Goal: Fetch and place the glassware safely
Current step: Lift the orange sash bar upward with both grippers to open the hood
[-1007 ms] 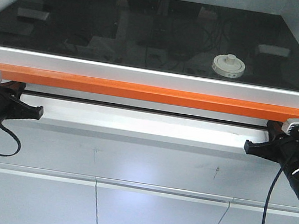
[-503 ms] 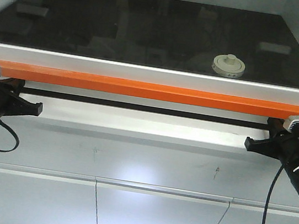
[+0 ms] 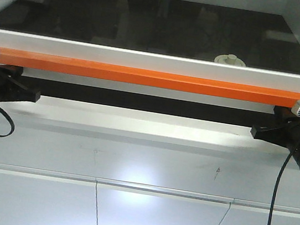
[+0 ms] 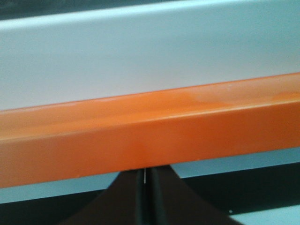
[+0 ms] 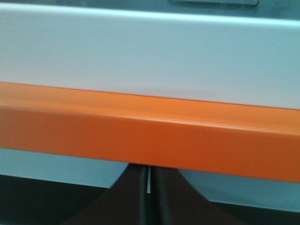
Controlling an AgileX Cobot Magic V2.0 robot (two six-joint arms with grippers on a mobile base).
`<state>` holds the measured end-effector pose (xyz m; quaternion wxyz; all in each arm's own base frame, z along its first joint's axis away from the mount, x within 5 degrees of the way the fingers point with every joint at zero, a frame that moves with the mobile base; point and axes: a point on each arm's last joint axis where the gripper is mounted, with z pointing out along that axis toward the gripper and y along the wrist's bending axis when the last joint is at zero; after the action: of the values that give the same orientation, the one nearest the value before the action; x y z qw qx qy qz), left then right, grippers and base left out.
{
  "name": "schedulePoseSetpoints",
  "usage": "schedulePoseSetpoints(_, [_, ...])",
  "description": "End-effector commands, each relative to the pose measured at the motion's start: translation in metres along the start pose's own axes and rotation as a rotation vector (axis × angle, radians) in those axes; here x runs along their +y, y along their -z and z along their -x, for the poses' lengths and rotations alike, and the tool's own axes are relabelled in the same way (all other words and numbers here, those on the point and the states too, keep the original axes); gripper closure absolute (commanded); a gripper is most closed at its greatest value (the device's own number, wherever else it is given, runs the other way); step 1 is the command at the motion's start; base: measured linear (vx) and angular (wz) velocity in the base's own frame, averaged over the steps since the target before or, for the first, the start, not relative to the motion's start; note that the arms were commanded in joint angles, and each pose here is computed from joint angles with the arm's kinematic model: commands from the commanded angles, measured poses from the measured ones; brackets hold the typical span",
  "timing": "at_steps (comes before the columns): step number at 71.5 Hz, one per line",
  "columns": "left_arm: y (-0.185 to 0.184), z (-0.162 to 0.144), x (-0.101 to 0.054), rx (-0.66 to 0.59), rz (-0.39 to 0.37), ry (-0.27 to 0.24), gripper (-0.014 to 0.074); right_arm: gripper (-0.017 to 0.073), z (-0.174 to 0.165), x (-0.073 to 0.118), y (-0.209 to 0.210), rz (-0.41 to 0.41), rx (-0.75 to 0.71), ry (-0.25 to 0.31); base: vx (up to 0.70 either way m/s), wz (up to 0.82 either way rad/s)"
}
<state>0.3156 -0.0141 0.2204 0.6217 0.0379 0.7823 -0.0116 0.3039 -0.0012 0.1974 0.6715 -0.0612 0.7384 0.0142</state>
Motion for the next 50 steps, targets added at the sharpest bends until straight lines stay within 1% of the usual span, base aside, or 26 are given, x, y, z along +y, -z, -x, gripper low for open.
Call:
schedulePoseSetpoints(1, [0.022,0.082,0.001,-0.482,0.001,-0.008,0.0601,0.0560,0.056,-0.004,0.003,-0.010,-0.310,0.007,0.00,0.00])
schedulePoseSetpoints(6, [0.027,0.089,0.001,-0.510,0.002,-0.009,0.0601,0.0560,0.062,-0.004,0.005,-0.010,-0.327,0.004,0.00,0.00])
schedulePoseSetpoints(24, [0.041,0.112,0.002,-0.544,0.006,-0.012,0.0601,0.0560,0.084,-0.006,0.011,-0.019,-0.363,0.019,0.00,0.00])
schedulePoseSetpoints(37, [0.052,0.138,0.003,-0.597,0.011,-0.014,0.0601,0.0560,0.104,-0.007,0.017,-0.026,-0.403,0.028,0.00,0.00])
schedulePoseSetpoints(50, [0.061,0.158,0.003,-0.611,0.015,-0.017,0.0601,0.0560,0.125,-0.007,0.024,-0.034,-0.433,0.041,0.00,0.00])
